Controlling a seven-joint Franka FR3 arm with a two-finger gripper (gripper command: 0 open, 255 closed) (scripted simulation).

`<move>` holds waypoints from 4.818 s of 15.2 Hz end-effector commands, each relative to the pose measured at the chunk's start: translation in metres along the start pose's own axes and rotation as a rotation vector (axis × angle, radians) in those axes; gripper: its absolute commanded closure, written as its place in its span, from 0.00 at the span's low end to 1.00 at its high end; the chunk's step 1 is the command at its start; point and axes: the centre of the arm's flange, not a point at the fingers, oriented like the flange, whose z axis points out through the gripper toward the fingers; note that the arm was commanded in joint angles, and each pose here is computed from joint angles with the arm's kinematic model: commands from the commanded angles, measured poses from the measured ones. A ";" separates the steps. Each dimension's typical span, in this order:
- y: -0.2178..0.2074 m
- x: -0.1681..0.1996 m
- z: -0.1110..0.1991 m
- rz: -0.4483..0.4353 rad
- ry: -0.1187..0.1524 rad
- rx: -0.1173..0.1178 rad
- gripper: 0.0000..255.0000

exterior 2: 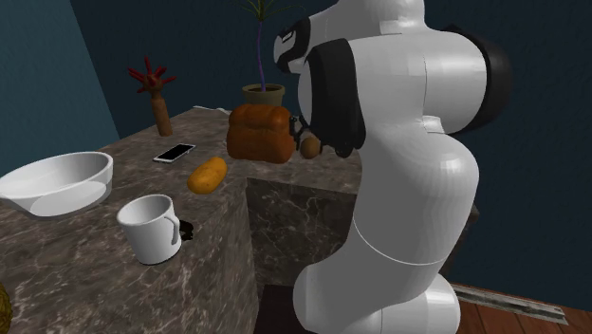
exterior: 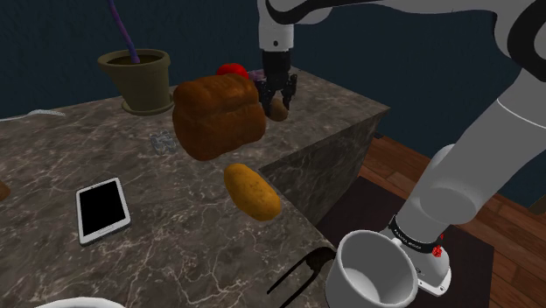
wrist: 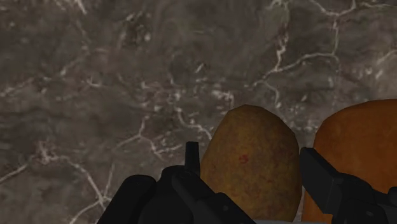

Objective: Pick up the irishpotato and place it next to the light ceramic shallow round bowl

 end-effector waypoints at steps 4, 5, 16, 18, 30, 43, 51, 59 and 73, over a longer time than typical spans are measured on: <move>-0.001 -0.004 -0.026 0.000 0.000 0.000 1.00; -0.002 -0.004 -0.032 0.000 0.000 0.000 1.00; -0.006 -0.014 -0.089 0.000 0.000 0.000 1.00; -0.006 -0.016 -0.099 0.000 0.000 0.000 1.00; -0.069 -0.071 -0.114 0.000 0.000 0.000 1.00; -0.199 -0.178 -0.087 0.000 0.000 0.000 1.00; -0.280 -0.244 -0.070 0.000 0.000 0.000 1.00; -0.315 -0.270 -0.036 0.000 0.000 0.000 1.00; -0.310 -0.257 0.036 0.000 0.000 0.000 1.00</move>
